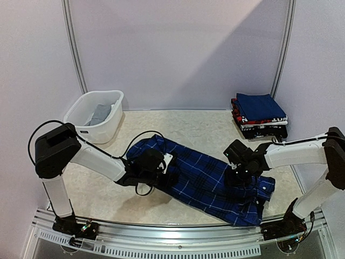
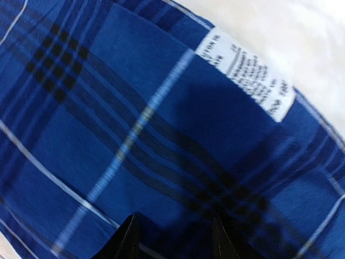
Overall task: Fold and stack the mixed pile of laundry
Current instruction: Rotate the rectangle-folded shirt at the center of the board.
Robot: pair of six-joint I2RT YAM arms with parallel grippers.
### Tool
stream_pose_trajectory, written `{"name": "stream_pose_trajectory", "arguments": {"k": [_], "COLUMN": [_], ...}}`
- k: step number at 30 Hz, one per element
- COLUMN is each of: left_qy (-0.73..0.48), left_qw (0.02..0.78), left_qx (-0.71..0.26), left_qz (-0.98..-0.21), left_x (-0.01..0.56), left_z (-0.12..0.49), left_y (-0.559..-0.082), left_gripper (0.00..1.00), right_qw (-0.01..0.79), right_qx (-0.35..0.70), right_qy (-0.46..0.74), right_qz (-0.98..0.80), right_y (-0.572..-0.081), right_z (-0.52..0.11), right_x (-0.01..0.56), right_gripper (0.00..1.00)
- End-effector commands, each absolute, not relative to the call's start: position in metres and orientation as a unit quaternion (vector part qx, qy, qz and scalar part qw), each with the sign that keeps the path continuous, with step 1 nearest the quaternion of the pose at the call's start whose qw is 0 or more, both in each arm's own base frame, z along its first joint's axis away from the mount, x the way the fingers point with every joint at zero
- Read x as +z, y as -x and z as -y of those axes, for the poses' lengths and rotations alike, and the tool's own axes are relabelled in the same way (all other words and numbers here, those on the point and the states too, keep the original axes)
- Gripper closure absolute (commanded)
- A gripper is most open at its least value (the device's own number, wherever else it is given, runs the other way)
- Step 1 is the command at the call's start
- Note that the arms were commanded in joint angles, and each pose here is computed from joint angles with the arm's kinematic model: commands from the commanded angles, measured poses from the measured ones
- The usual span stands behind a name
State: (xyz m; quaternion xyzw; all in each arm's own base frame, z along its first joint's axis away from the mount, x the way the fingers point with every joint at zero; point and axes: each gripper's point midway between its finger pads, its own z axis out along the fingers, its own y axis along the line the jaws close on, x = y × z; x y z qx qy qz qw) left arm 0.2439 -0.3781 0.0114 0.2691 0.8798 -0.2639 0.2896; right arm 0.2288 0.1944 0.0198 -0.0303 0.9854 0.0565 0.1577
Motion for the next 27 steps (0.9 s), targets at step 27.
{"name": "stream_pose_trajectory", "arguments": {"k": [27], "left_qy": [-0.229], "left_qw": [0.294], "left_qx": [-0.156], "left_qz": [-0.915], "left_x": [0.049], "left_z": [0.296], "left_y": [-0.257], "left_gripper": [0.65], "right_qw": [0.264], "right_qx": [0.079], "right_qy": [0.040], "right_qz": [-0.960], "right_y": [-0.270], "right_z": [-0.209], "right_x": [0.096], "right_gripper": [0.18]}}
